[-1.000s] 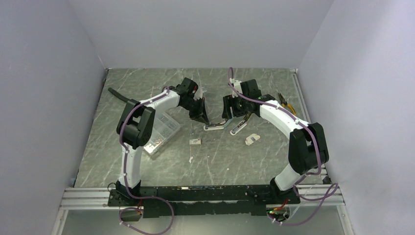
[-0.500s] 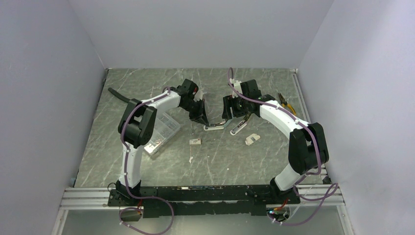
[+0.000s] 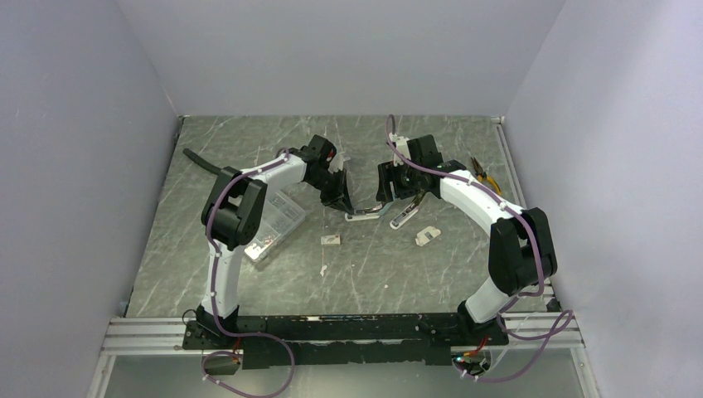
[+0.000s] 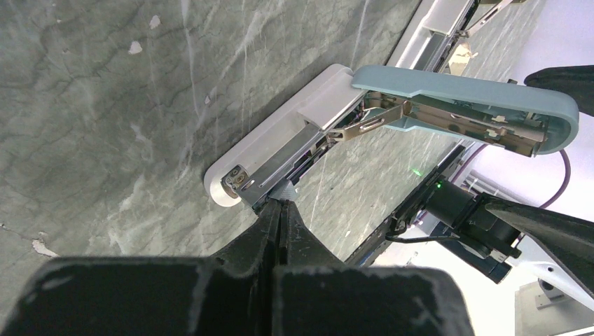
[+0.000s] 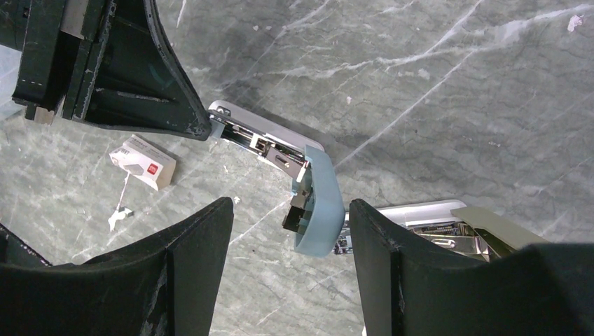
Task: Load the staples into the stapler
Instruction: Install the staple into the stapler.
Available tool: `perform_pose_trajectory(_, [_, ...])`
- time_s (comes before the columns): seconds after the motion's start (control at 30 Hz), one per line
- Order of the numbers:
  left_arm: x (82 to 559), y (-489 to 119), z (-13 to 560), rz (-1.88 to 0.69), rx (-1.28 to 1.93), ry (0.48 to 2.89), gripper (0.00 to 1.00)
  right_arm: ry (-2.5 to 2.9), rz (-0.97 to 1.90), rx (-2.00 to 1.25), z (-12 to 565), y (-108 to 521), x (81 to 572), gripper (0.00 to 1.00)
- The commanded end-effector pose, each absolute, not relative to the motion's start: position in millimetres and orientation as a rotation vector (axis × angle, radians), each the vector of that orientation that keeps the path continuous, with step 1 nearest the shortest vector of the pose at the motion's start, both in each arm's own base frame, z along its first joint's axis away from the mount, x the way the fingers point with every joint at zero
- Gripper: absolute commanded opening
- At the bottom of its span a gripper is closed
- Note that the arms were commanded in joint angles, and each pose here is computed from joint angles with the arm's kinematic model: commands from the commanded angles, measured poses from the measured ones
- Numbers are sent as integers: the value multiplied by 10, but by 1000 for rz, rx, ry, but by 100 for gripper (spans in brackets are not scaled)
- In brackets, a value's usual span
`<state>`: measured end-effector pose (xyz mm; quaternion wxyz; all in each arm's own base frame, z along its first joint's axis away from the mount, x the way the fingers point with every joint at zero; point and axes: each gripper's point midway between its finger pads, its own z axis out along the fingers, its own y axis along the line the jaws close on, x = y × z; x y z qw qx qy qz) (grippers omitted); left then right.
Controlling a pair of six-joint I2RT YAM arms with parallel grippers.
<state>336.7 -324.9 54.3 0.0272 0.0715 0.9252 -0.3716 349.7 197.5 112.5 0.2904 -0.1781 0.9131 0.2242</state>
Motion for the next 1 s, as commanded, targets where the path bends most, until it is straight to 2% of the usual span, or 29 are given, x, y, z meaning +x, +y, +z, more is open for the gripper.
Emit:
perform_pose_trajectory(0.0, [3414, -3287, 619, -1155, 223, 2842, 3, 2397, 609, -482, 1179, 1989, 3555, 66])
perform_pose_trajectory(0.33, [3446, -3312, 824, -1178, 255, 2783, 3, 2397, 614, -480, 1180, 1998, 3557, 66])
perform_pose_trajectory(0.97, [3429, -3319, 874, -1201, 261, 2750, 3, 2398, 614, -483, 1170, 2000, 3557, 66])
